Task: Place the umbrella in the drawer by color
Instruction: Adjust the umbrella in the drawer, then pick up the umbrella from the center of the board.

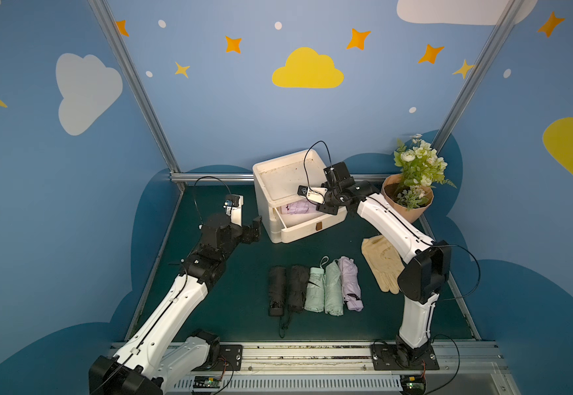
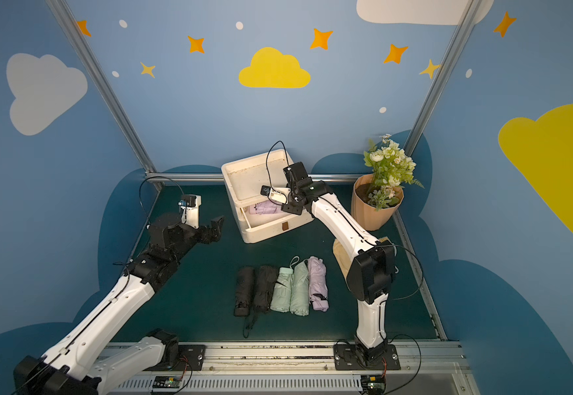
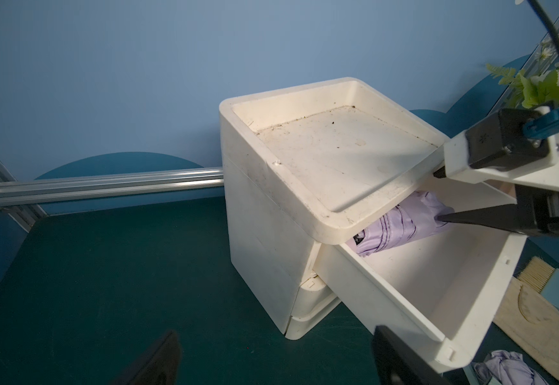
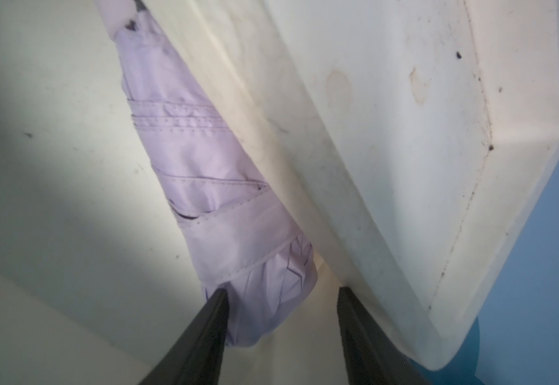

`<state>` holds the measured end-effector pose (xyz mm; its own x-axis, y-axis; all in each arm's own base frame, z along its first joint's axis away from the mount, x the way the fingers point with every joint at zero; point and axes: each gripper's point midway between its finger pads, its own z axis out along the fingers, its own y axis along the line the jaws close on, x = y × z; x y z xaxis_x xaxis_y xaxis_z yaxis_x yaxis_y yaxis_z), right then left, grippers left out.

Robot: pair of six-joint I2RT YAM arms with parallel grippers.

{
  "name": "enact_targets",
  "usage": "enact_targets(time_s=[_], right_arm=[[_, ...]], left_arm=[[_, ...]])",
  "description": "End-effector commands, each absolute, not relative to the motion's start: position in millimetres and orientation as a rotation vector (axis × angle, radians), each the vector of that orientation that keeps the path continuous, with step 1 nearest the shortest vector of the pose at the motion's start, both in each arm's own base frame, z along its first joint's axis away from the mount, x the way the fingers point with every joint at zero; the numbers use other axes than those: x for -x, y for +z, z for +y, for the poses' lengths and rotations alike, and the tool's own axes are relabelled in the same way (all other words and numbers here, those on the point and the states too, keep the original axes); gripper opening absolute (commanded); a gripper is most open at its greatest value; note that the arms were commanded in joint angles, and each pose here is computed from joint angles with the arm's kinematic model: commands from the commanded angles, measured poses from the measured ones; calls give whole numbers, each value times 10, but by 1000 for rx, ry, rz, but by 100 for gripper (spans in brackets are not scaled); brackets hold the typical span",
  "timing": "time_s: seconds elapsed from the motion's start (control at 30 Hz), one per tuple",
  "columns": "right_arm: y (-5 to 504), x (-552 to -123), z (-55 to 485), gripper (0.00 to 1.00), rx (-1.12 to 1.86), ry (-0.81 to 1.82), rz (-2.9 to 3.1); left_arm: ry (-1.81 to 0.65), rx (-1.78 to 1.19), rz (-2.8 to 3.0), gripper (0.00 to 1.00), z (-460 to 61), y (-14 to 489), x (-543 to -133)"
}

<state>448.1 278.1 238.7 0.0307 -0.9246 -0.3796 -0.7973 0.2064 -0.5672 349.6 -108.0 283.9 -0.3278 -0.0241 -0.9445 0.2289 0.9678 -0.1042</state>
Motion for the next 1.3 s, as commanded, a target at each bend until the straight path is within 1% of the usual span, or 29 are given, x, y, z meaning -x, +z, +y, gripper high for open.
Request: enact_targets(time_s=[0.0,0.13,0.2,0.27,0.3,0.33,0.37,0.47,0.5,0.63,0.8,1.0,1.1,1.2,1.27], right_arm=[[2933,-4471,2829,59,1473,-170,1712],[3314,-4201,2721,62,1389,-96,1727],[3475,-4064,2609,68,1309,-64,1787],[3625,-3885,2483,73,1192,-6,1866],[3671,-3774,2423,74,1129,40,1909],[3700,-3645,2373,75,1063,100,1946],[3693,-3525,2338,78,1011,157,1979],[3598,-3121,2212,92,824,353,2067],[3550,-2998,2141,93,764,396,2092],[3163,-2628,1863,95,571,482,2238],[2425,-2307,1633,95,419,499,2499],[1470,-2110,1485,96,284,434,2809],[1158,-2078,1489,96,250,439,2903],[970,-2076,1530,96,217,476,2982],[845,-2064,1574,93,263,514,3044]], left_arm=[[-270,-143,1886,93,-1070,2865,-3489],[-302,-132,1879,93,-1084,2935,-3463],[-335,-132,1877,93,-1112,2984,-3431],[-377,-115,1886,93,-1140,3024,-3396],[-402,-95,1895,93,-1147,3044,-3376],[-430,-75,1905,93,-1157,3055,-3351],[-454,-57,1913,93,-1165,3057,-3331],[-546,-30,1936,93,-1233,3042,-3244],[-575,-28,1945,94,-1259,3024,-3205],[-674,19,1971,94,-1309,2917,-3085],[-752,28,1991,94,-1368,2744,-2975],[-816,78,2023,94,-1418,2481,-2970],[-815,86,2040,93,-1425,2393,-2998],[-796,75,2060,93,-1430,2369,-3023],[-783,74,2074,93,-1425,2353,-3038]])
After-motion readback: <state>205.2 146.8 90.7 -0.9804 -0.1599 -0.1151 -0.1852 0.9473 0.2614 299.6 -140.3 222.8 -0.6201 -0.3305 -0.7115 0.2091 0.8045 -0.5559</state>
